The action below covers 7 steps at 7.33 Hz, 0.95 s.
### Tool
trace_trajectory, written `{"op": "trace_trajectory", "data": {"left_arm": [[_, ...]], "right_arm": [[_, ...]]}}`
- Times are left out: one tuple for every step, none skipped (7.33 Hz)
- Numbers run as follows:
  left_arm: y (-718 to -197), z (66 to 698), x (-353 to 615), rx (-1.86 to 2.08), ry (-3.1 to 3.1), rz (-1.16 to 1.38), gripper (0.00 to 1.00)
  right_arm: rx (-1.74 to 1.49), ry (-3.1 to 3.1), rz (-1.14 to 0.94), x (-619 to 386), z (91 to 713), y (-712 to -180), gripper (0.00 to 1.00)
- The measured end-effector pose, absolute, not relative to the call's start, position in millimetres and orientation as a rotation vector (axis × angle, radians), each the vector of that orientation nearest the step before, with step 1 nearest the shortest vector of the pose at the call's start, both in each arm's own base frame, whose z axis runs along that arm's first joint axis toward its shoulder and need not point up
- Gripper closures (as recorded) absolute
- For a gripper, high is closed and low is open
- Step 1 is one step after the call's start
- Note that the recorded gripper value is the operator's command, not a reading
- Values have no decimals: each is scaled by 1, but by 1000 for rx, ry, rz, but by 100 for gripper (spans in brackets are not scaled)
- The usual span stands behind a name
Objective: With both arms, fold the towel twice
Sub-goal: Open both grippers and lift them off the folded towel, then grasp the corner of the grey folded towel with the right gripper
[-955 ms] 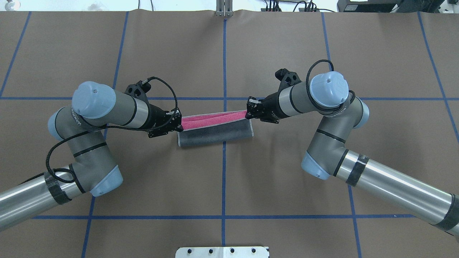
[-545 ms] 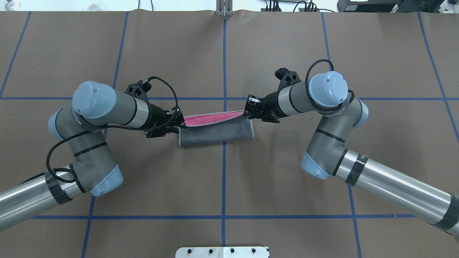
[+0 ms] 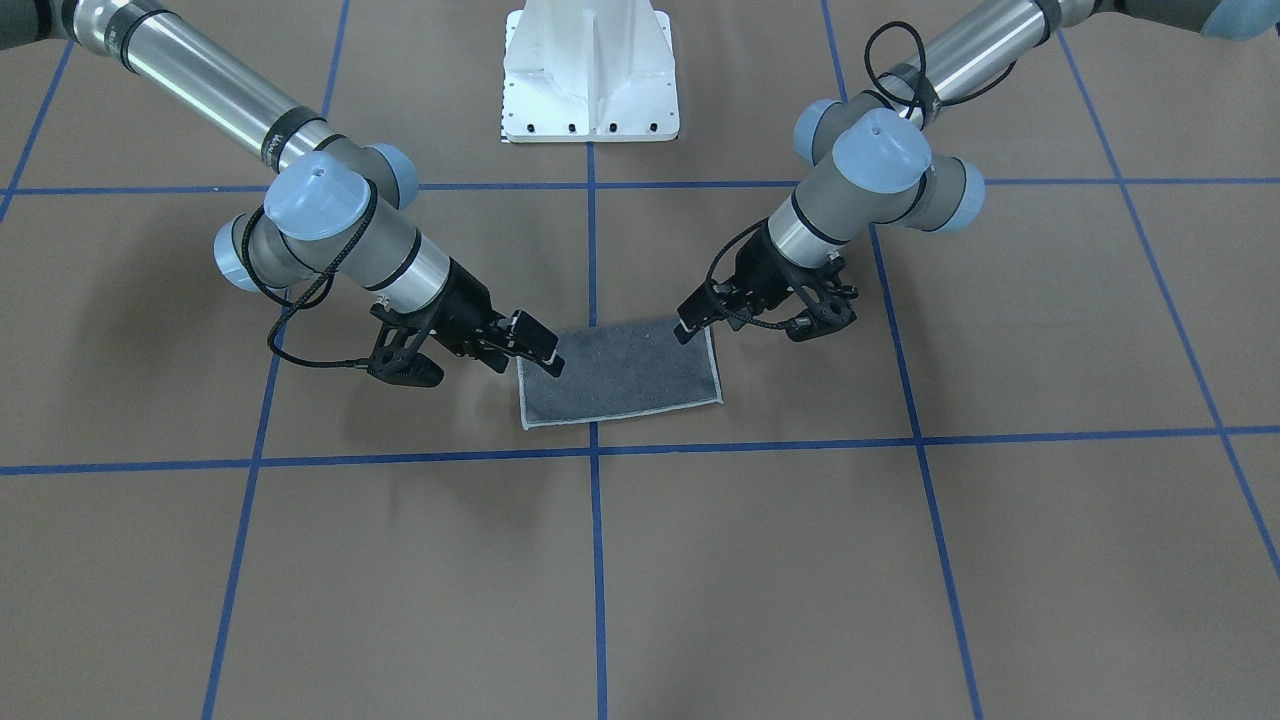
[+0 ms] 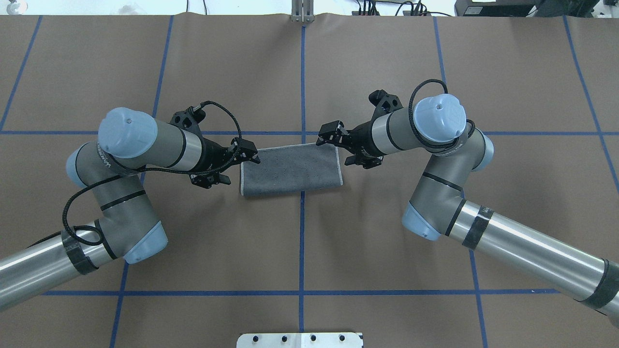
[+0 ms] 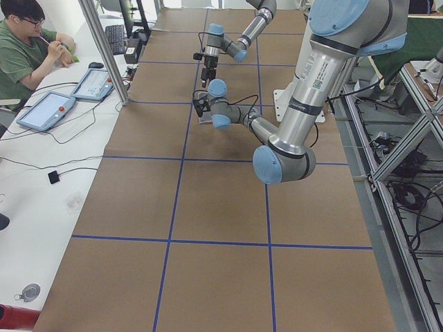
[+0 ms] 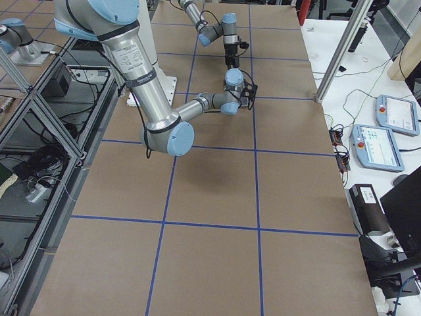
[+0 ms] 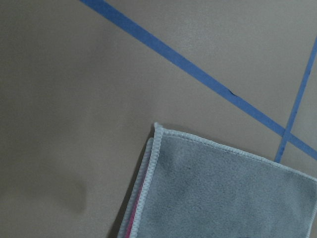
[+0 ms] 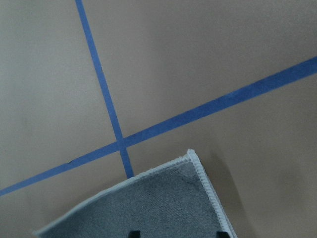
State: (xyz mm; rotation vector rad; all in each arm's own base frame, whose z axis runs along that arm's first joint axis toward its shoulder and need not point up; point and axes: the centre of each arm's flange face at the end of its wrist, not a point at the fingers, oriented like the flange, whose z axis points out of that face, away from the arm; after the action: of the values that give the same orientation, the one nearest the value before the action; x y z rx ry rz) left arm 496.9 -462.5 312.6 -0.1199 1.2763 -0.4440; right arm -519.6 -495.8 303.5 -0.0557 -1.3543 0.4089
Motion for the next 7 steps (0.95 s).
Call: {"op": "trace_trajectory", "data": {"left_arm": [[-463,311,496,-118,1279,-445,1],[-465,308,494,-115,1284,-448,1],[-471,305,489,-109,1289,-454,1],[-478,303,483,-108,1286,-464,1],[-489,298,476,-122,1269,-474,1],[-500,288,470,-141,1248,-483,1],[-508,280,466,-152,1235,-491,1]], "right_arm": [[-56,-1356,415,-517,303,-498,2],[-61,-1356,421,-515,303,-500,2],[-83,-1346,432,-514,305,-500,2],[-126,-1316,444,-515,310,-498,2],[-166,-1279,449,-519,312,-493,2],[-192,-1250,446,-526,315,-486,2],[-210,-1232,437,-535,318,-477,5]]}}
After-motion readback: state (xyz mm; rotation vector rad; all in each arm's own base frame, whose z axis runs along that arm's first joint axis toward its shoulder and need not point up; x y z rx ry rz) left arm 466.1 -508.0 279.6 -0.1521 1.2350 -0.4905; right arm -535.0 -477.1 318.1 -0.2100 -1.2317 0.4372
